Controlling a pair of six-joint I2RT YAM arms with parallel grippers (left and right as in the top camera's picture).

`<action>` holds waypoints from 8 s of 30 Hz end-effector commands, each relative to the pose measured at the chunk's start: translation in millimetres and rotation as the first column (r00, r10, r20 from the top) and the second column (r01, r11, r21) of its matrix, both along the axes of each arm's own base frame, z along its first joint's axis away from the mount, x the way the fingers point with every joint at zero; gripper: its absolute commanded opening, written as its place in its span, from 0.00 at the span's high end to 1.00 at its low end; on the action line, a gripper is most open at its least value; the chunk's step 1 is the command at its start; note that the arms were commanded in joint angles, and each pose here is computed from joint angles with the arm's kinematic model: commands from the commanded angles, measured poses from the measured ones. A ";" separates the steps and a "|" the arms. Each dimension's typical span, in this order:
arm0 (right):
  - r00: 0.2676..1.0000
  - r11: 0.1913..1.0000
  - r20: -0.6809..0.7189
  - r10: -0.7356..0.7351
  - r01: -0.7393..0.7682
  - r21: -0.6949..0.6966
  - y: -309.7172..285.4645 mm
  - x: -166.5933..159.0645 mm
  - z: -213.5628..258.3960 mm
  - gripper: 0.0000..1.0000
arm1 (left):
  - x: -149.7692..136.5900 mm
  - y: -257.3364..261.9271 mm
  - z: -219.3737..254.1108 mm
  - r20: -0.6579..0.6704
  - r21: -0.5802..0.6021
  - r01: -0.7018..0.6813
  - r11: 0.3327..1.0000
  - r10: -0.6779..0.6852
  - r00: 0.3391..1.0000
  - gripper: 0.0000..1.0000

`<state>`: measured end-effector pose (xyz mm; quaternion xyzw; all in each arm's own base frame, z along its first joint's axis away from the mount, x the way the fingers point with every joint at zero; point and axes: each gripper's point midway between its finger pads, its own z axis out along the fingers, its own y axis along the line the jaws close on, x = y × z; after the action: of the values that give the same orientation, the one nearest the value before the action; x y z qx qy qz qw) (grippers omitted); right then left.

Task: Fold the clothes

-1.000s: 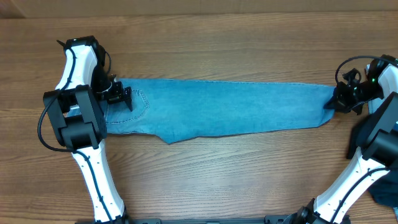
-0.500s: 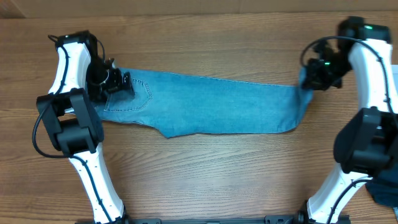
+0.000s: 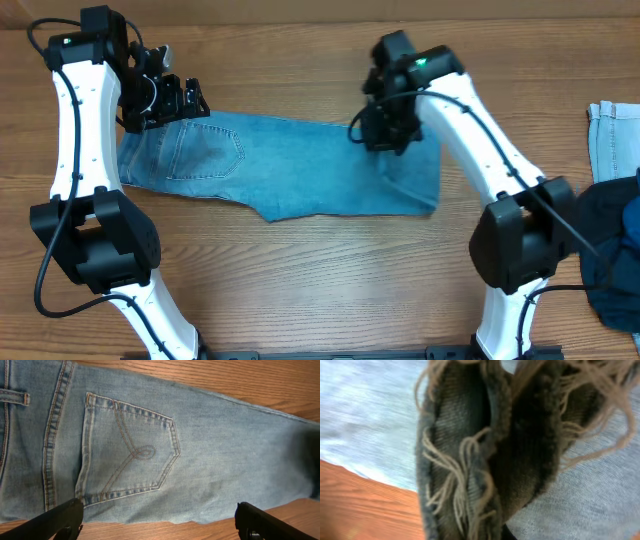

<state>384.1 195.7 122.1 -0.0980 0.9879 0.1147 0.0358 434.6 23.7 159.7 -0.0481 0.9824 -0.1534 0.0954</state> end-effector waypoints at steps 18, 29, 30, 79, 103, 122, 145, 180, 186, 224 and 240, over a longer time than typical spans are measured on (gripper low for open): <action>0.972 0.943 0.139 0.189 -0.219 0.252 103.4 -18.8 40.6 0.45 | -1.2 -6.9 0.1 -0.001 -0.015 0.033 0.999 -0.033 0.999 0.00; 0.995 0.994 0.068 -0.069 0.074 -0.078 -11.8 5.9 -13.9 0.64 | -7.4 4.5 -4.9 -0.040 0.051 0.011 0.999 -0.009 0.999 0.00; 0.996 0.995 0.059 -0.069 0.073 -0.074 -15.1 5.5 -17.0 0.64 | -8.0 8.2 -5.7 -0.046 0.067 -0.002 0.998 0.005 0.999 0.00; 0.890 0.898 0.129 0.437 -0.424 -0.114 123.2 -29.4 -82.1 0.94 | -6.5 8.3 -9.7 -0.049 0.066 -0.001 0.998 0.004 0.999 0.00; 0.856 0.917 0.384 0.345 -0.394 0.054 209.1 -9.1 -11.3 0.85 | -6.4 7.5 -9.5 -0.048 0.062 0.000 0.998 0.003 0.999 0.00; 0.987 0.980 -0.098 -0.128 0.110 -0.167 -50.0 20.2 -31.5 0.53 | -3.7 8.7 -9.2 -0.034 0.067 0.012 0.998 -0.009 0.999 0.00; 0.941 0.992 -0.312 -0.129 0.128 -0.024 -70.3 -17.7 -90.6 0.55 | -4.9 110.1 -115.6 -0.039 -0.073 0.120 0.990 -0.123 0.992 0.00; 0.941 0.991 -0.311 -0.133 0.131 -0.028 -70.8 -17.4 -90.8 0.55 | -8.5 231.3 -89.1 -0.078 0.304 -0.301 0.904 0.338 0.938 0.00; 0.940 0.991 -0.315 -0.133 0.131 -0.029 -71.0 -18.3 -90.6 0.55 | -14.7 214.3 -131.0 -0.120 0.232 -0.257 0.938 0.290 0.949 0.00; 0.940 0.950 -0.159 -0.302 0.310 0.027 -141.5 19.1 32.8 0.59 | -36.1 249.6 89.6 0.341 0.059 -0.480 0.875 0.435 0.834 0.96; 0.941 0.948 -0.152 -0.302 0.313 0.057 -138.3 20.9 37.4 0.59 | 42.0 -38.9 95.2 0.287 0.288 0.114 0.951 -0.199 0.937 0.95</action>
<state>400.1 52.7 129.7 0.0770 0.9855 0.1402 -0.0570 476.0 27.5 230.3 0.0160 0.9752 -0.0547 0.2140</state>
